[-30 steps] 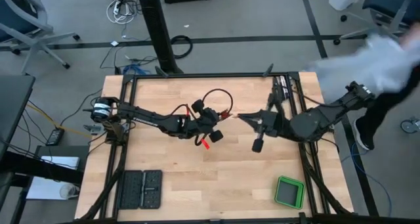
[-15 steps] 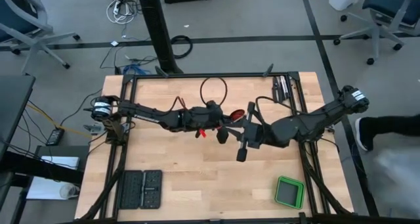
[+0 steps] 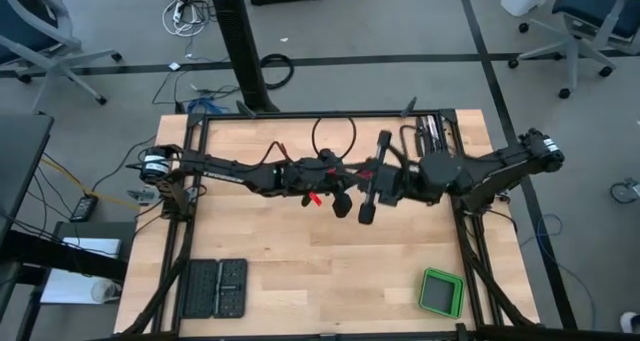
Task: Coil cords
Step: Coil the red wire cable onto the black spool
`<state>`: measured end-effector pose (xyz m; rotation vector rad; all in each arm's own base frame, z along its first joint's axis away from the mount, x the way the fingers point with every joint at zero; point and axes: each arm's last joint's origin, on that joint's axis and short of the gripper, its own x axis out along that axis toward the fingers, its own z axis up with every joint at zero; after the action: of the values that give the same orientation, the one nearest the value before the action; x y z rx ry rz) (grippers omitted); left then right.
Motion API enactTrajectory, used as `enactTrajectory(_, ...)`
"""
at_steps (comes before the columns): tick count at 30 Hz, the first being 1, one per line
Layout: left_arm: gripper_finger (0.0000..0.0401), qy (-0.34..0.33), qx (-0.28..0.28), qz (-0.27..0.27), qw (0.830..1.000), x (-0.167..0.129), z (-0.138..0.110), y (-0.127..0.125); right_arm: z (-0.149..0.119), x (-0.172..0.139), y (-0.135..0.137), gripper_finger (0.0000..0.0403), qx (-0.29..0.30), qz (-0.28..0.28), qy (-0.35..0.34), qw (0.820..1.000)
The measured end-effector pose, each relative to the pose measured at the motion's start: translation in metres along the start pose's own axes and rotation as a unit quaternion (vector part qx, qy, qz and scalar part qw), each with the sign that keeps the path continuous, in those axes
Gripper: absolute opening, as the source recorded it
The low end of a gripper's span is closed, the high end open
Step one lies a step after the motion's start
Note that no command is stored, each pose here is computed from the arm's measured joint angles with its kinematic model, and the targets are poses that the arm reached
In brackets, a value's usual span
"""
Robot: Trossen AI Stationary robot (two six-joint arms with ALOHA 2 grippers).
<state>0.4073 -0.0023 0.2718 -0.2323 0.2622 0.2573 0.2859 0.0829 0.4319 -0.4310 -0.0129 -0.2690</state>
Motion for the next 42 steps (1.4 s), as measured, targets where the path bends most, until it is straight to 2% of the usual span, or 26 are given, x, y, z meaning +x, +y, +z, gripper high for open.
enactTrajectory(4,0.0001,-0.006,0.004,0.021,1.0,0.0,0.0,0.002,0.011,0.003,-0.014,0.0,0.02,0.027,-0.026,0.999)
enactTrajectory(10,0.0001,-0.04,-0.006,0.018,0.999,0.001,0.008,0.003,0.001,0.019,-0.016,0.0,0.047,0.072,-0.033,0.996)
enactTrajectory(17,0.0001,-0.092,-0.026,0.004,0.995,0.001,0.02,0.008,-0.01,0.035,0.011,0.0,0.051,0.118,-0.029,0.991)
enactTrajectory(23,0.0001,-0.077,-0.025,-0.036,0.996,0.002,0.019,0.009,-0.005,0.024,0.013,0.0,0.046,0.127,-0.02,0.991)
enactTrajectory(27,0.0001,-0.091,-0.04,-0.081,0.992,0.002,0.025,0.012,-0.001,0.011,0.007,0.0,0.079,0.182,-0.015,0.98)
enactTrajectory(29,0.0001,-0.105,-0.052,-0.108,0.987,0.002,0.03,0.014,-0.006,0.01,0.01,0.0,0.086,0.203,0.008,0.975)
enactTrajectory(34,0.0001,-0.136,-0.08,-0.166,0.973,-0.001,0.041,0.018,-0.014,0.007,0.012,0.0,0.094,0.214,0.06,0.97)
enactTrajectory(42,0.0001,-0.14,-0.07,-0.226,0.961,-0.003,0.044,0.014,-0.013,-0.005,0.006,0.0,0.086,0.226,0.076,0.967)
